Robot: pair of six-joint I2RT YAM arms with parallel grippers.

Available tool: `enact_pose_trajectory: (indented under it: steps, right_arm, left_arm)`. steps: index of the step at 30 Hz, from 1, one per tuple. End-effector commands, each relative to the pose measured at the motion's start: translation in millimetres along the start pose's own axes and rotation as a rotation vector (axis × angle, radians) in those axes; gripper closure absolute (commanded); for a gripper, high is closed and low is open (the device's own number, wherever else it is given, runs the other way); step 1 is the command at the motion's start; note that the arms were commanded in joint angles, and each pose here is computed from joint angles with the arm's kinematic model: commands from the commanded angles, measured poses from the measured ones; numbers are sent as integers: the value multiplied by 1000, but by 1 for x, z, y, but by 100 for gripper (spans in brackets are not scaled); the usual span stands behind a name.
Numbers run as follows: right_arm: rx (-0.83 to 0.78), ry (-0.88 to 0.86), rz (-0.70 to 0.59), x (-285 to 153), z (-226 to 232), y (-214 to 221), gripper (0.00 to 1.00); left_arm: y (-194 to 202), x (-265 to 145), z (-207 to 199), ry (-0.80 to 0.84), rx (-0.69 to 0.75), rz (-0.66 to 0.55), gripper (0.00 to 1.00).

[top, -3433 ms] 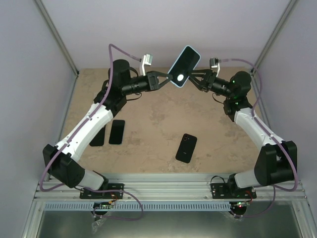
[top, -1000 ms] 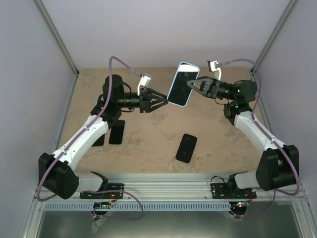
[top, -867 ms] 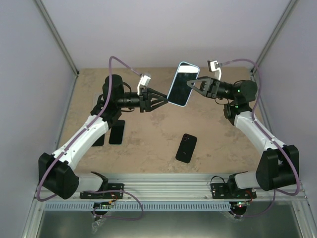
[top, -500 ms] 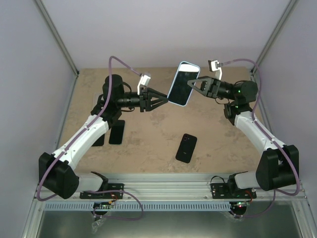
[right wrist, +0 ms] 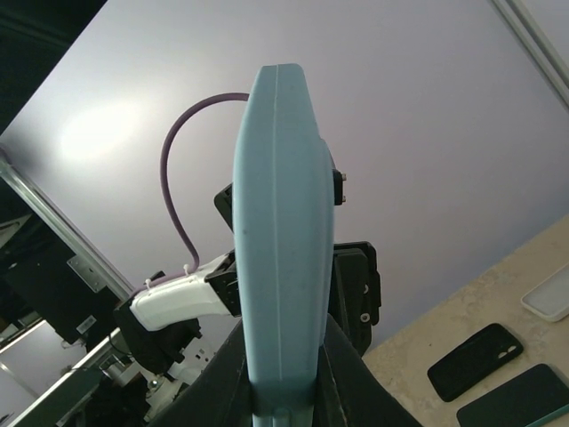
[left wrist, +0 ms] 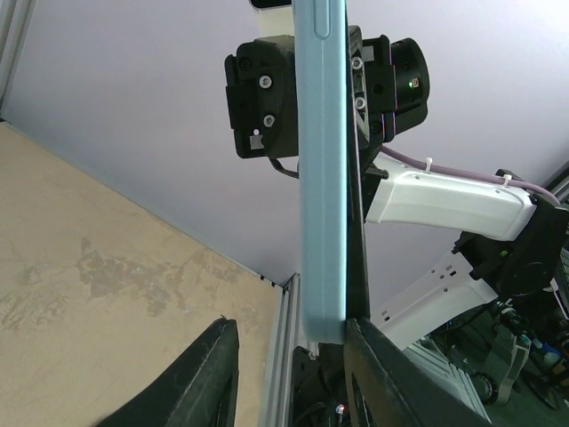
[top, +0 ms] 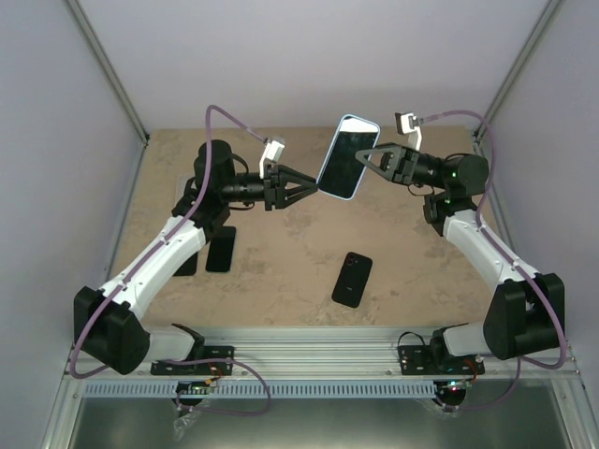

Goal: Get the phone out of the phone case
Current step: Remove the phone case from the phone.

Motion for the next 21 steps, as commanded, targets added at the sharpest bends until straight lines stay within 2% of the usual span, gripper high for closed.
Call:
enact_pose_trajectory:
  steps: [1,21]
  right_arm:
    - [-103,-83,-26,2,41,-7,100]
    - [-119,-150,5,6,60,3,100]
  left_arm:
    - [2,0,31,-111,-35,-20,65]
    - [5,-1,54,-202,-69,-18,68]
Point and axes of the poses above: each gripper's point midway between its finger pads, its own x axis out along the fingers, its own z axis along the line the jaws close on, y = z × x, the point moved 2 cm from there along -x, back along the fingers, and after that the axes turned 1 degree about x, right-handed, at the moved point
